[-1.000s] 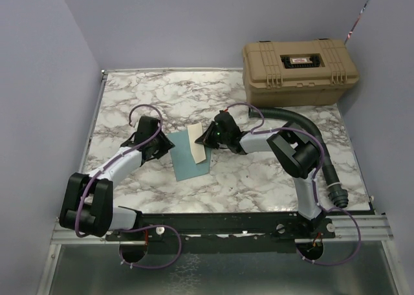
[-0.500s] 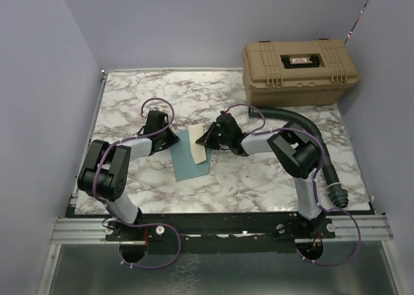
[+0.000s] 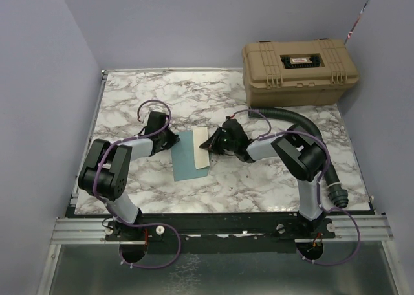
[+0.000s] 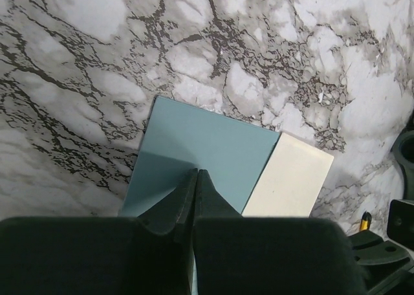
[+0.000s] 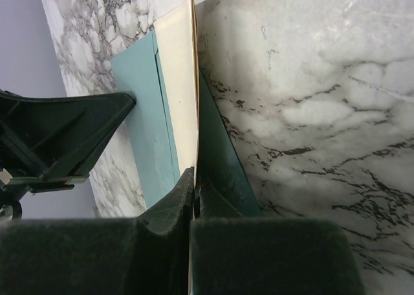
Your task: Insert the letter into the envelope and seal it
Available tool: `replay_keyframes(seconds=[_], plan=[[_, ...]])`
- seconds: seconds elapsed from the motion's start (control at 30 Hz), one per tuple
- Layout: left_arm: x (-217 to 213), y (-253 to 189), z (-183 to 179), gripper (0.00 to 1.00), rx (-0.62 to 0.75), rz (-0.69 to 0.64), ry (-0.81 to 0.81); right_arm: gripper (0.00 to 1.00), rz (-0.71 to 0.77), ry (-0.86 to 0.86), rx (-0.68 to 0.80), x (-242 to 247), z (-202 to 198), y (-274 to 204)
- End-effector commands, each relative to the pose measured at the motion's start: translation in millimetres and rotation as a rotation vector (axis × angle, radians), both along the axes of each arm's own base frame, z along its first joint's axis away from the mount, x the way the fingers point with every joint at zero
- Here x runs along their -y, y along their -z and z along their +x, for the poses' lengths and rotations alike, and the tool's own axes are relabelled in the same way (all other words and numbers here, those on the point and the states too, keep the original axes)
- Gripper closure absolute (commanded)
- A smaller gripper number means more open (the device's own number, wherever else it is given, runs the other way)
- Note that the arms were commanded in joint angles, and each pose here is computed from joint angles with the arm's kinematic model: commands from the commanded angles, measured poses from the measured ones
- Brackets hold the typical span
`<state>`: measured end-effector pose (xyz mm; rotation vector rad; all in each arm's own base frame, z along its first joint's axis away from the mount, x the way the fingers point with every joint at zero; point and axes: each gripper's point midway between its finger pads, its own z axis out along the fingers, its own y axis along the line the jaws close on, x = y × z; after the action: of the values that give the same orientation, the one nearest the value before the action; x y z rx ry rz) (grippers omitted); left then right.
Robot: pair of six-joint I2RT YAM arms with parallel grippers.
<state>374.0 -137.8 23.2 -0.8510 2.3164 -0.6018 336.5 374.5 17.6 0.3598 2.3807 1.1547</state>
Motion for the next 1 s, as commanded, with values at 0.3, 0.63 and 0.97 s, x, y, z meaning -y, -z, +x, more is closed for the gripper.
replay_keyframes(seconds=[0.3,0.63,0.97], plan=[[-34.6,34.3,-29.6,1.00,-0.127,0.071,-0.209,1.00,-0.128,-0.061,-0.128,17.6,-47.4,48.2],[-33.2,29.0,-33.3,1.00,-0.113,0.042,-0.219,0.99,-0.119,-0.074,-0.142,10.0,-51.6,52.9],[-16.1,-31.1,-25.7,0.43,0.018,0.067,0.012,1.00,-0.146,-0.088,-0.058,9.6,-40.6,47.5]])
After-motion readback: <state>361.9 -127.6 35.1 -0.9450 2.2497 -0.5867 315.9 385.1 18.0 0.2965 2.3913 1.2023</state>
